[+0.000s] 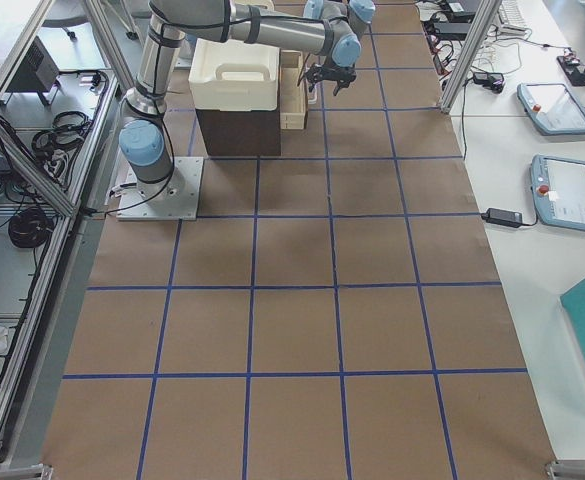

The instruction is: Place scissors in drawer with both arms

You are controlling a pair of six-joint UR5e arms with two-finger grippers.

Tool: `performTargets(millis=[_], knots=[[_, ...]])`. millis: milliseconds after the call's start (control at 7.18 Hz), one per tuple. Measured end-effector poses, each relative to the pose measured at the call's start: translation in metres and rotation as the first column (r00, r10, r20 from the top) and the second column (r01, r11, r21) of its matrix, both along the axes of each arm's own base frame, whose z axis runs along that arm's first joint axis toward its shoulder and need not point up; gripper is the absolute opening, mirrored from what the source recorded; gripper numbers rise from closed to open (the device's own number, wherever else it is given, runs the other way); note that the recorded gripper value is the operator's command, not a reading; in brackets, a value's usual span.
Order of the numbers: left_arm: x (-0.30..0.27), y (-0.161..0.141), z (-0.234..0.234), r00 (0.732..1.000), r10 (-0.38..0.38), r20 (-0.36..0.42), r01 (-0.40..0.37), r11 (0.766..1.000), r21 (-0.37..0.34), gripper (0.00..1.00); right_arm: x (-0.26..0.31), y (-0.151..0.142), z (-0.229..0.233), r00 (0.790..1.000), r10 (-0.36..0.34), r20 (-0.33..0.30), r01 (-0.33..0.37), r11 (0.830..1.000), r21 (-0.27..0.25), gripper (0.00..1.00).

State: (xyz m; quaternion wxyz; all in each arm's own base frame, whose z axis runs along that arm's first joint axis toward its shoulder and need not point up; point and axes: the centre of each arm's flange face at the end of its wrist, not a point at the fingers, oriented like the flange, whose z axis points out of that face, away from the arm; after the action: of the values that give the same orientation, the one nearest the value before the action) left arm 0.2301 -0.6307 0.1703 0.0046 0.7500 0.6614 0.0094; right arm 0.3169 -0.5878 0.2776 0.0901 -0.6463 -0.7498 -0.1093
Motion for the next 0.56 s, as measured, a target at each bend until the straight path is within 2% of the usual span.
performTargets(millis=[278,557], knots=[[-0.0001,0.0000,-0.0001,1.000,0.000,-0.001,0.000,1.000,-0.001,0.34,-0.0018,-0.0067,0.0031,1.000,0.019,0.010,-0.018,1.000,-0.012,1.00],[-0.0001,-0.0001,0.0006,1.000,0.000,-0.002,0.000,1.000,-0.004,0.15,-0.0029,-0.0119,0.0032,0.999,0.036,0.005,-0.035,0.999,-0.022,1.00]])
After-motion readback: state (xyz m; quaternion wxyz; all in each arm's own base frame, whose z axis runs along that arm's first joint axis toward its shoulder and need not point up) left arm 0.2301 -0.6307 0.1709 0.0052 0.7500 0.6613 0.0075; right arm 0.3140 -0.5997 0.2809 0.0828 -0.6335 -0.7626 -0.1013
